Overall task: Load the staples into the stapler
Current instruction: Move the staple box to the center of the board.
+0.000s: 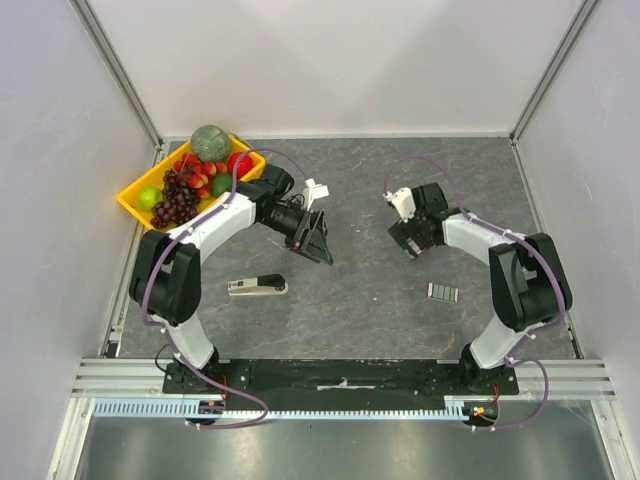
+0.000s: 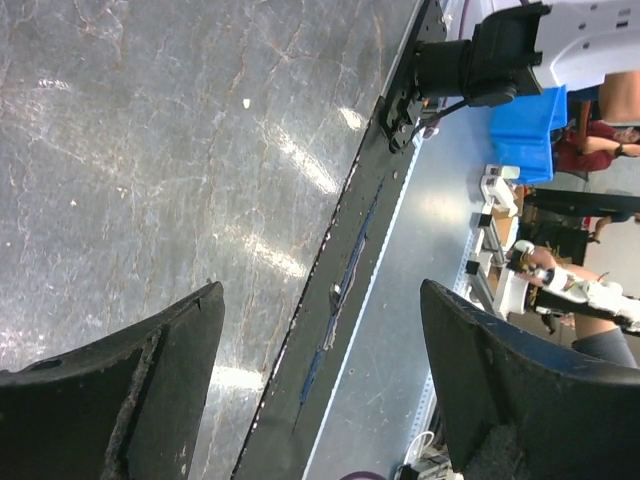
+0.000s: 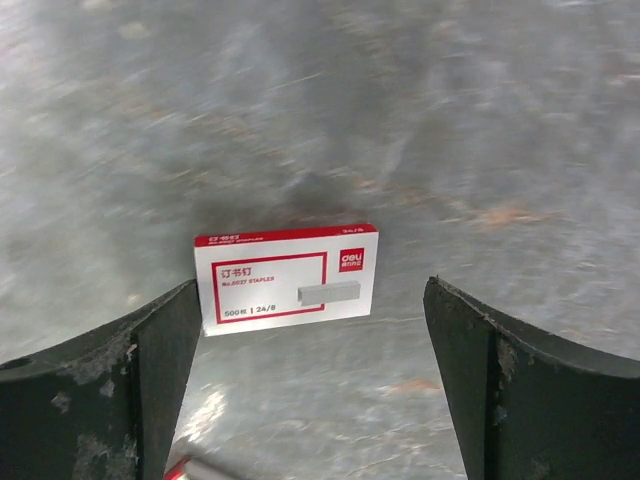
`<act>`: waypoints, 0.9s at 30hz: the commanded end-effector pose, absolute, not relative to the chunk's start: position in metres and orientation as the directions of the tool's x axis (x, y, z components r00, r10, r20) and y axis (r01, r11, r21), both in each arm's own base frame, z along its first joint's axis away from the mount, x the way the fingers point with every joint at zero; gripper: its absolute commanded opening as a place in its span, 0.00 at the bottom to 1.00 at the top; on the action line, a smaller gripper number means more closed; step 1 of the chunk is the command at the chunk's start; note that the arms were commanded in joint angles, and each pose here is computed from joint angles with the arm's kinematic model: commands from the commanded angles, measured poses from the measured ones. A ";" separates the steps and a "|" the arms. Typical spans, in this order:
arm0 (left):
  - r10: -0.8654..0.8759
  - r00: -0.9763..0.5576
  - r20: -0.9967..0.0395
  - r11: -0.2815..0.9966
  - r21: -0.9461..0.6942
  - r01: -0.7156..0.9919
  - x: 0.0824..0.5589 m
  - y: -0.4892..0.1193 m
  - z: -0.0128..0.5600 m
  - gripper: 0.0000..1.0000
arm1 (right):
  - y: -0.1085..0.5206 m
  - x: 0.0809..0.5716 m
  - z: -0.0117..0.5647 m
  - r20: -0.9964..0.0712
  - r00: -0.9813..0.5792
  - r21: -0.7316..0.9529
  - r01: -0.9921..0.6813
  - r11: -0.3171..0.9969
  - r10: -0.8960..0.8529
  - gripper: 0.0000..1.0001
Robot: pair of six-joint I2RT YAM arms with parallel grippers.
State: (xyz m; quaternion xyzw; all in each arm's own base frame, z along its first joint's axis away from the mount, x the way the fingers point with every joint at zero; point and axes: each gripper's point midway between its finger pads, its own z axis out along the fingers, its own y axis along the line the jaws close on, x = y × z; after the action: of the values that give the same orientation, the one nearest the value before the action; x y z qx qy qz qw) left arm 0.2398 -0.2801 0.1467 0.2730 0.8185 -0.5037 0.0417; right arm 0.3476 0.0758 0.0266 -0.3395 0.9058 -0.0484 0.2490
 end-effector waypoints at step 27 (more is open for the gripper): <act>0.356 -0.747 -0.562 0.372 -0.648 0.665 0.223 -0.220 0.193 0.89 | 0.046 0.224 0.058 -0.373 -0.251 -0.120 -0.941 0.315 -0.893 0.98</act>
State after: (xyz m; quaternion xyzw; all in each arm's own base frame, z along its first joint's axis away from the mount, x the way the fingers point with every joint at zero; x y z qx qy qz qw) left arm 0.2260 -0.2228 0.1896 0.2928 0.8206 -0.4696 0.1426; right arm 0.2484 0.0441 0.0667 -0.5434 0.8093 0.0337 0.2203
